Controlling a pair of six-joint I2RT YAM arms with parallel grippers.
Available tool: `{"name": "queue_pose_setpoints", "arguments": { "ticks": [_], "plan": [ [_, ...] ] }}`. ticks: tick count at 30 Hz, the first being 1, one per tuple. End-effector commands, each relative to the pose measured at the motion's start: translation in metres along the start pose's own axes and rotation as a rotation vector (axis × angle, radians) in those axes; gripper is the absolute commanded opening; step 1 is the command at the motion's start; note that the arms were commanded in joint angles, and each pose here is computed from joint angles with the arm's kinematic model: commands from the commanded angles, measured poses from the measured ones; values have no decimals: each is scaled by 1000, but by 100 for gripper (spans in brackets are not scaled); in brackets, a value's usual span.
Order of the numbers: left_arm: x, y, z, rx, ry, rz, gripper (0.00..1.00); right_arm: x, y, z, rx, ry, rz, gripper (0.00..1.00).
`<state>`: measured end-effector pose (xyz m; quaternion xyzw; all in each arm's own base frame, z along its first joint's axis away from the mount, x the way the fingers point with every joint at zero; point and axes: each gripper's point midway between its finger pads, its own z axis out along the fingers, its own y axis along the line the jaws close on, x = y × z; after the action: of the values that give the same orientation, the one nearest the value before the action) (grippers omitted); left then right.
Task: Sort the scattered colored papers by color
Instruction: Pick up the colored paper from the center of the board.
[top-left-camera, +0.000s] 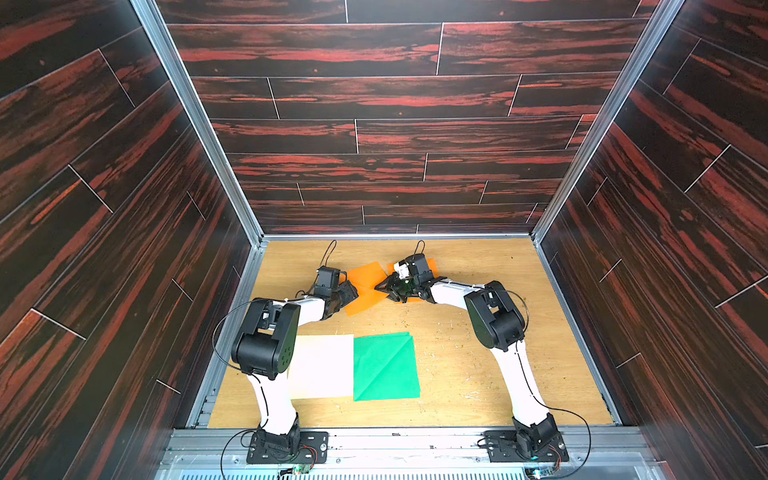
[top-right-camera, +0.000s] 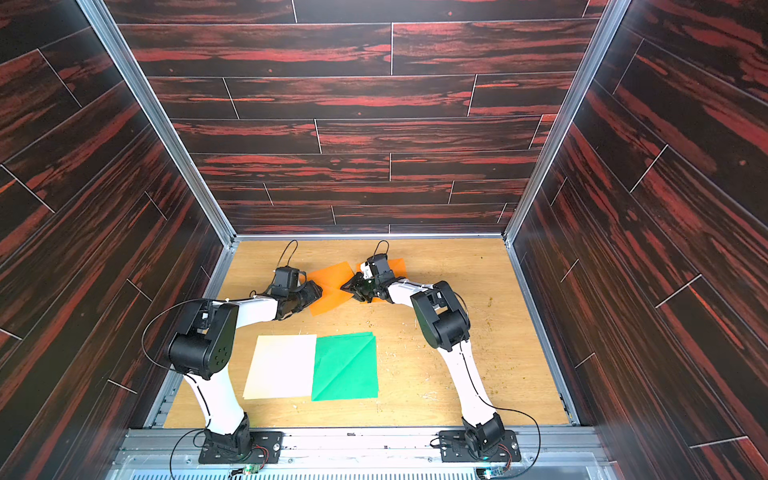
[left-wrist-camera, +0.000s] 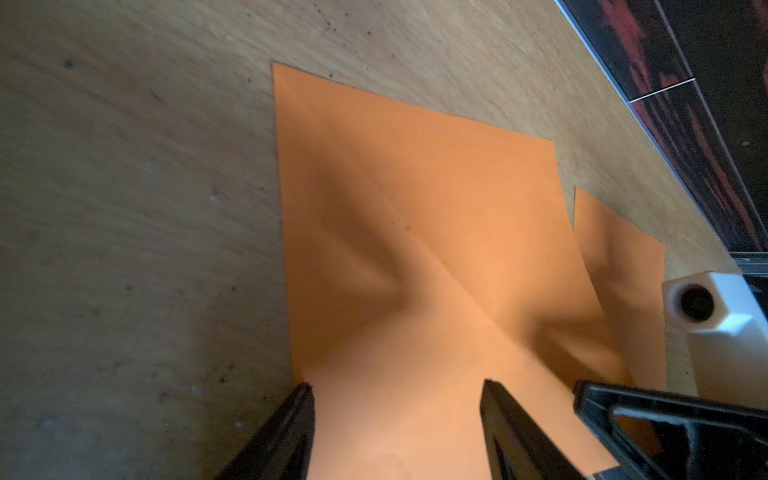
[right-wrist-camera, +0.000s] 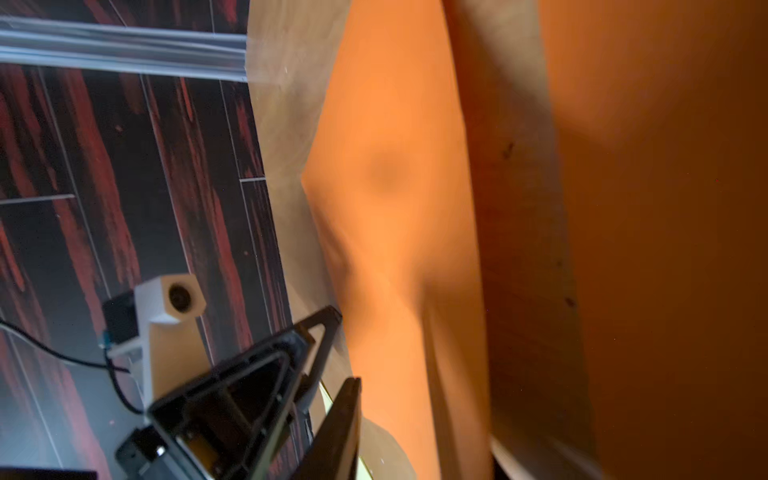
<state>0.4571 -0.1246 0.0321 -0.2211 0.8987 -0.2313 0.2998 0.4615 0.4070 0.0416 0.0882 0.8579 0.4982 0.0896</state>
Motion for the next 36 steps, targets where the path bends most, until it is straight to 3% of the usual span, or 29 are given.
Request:
{"name": "queue_pose_setpoints", "arguments": {
  "ticks": [1,11,20,25,33,36],
  "plan": [
    [77,48,3,-160,231,-55,68,-9,8,5,-42,-34,36,32],
    [88,41,1,-133,230,-66,67,-18,9,12,-52,-56,45,33],
    [95,31,-5,-110,222,-66,66,-20,-21,14,122,-71,27,33],
    [99,23,-5,-97,223,-56,66,-16,-26,16,119,-63,48,33],
    [105,11,-6,-72,226,-52,65,-10,-22,20,114,-60,62,28],
    [108,5,-6,-61,230,-46,65,-9,-24,20,113,-62,69,21]
  ]
}}
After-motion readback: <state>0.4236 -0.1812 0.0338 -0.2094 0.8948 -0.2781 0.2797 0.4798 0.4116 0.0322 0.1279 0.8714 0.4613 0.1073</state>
